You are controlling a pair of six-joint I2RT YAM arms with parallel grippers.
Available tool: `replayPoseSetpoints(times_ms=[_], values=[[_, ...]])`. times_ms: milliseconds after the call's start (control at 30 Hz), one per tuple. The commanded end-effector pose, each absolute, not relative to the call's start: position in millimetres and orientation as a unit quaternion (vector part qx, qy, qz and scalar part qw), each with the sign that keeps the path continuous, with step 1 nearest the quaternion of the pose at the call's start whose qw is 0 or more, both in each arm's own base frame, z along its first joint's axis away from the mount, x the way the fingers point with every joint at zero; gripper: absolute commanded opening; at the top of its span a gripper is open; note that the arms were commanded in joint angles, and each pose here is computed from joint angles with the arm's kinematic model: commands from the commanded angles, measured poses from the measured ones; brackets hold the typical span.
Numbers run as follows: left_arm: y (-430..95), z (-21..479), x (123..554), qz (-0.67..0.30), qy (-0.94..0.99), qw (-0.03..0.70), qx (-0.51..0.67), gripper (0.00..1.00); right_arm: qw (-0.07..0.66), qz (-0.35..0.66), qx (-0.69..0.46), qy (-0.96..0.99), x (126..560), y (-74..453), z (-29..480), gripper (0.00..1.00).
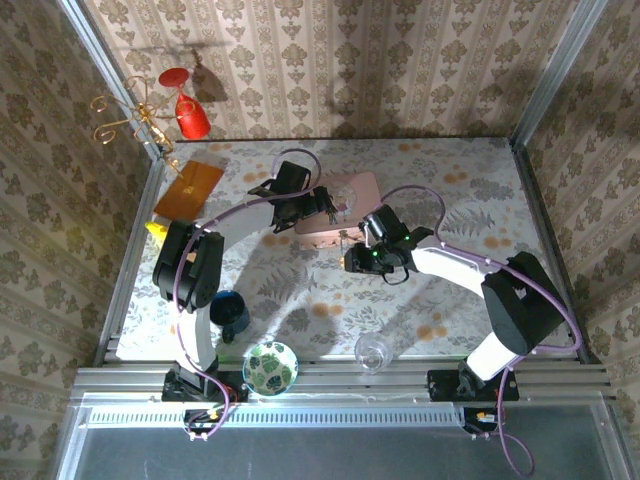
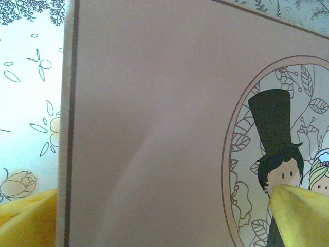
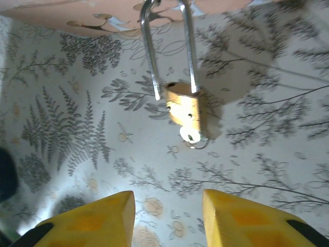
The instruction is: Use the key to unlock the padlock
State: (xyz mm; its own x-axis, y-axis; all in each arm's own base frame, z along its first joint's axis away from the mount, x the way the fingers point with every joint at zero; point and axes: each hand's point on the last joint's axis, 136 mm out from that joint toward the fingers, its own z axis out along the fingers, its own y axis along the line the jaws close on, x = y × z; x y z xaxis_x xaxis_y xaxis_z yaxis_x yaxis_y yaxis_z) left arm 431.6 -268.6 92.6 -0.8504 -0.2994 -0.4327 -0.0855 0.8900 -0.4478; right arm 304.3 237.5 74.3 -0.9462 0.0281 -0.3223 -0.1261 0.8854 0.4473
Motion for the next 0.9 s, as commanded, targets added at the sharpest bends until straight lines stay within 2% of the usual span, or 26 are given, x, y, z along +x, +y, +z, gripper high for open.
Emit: replayPoseSetpoints(times_ms=[0, 167, 433, 867], values=[[-278, 97, 434, -0.231, 0.934, 0.253, -0.102, 1.00, 0.196, 0.175, -0.066, 0.963, 322, 221, 80, 0.38], [-273, 97, 434, -0.229, 0.934, 0.254, -0.105, 1.00, 0.227, 0.185, -0.075, 0.953, 350, 235, 74, 0.29], [-273, 95, 433, -0.230, 0.936, 0.247, -0.101, 1.00, 0.253, 0.211, -0.054, 0.943, 376, 245, 58, 0.28], [-270, 82, 429, -0.210, 0.945, 0.233, -0.096, 1.00, 0.251, 0.226, -0.026, 0.941, 387, 241, 37, 0.28]])
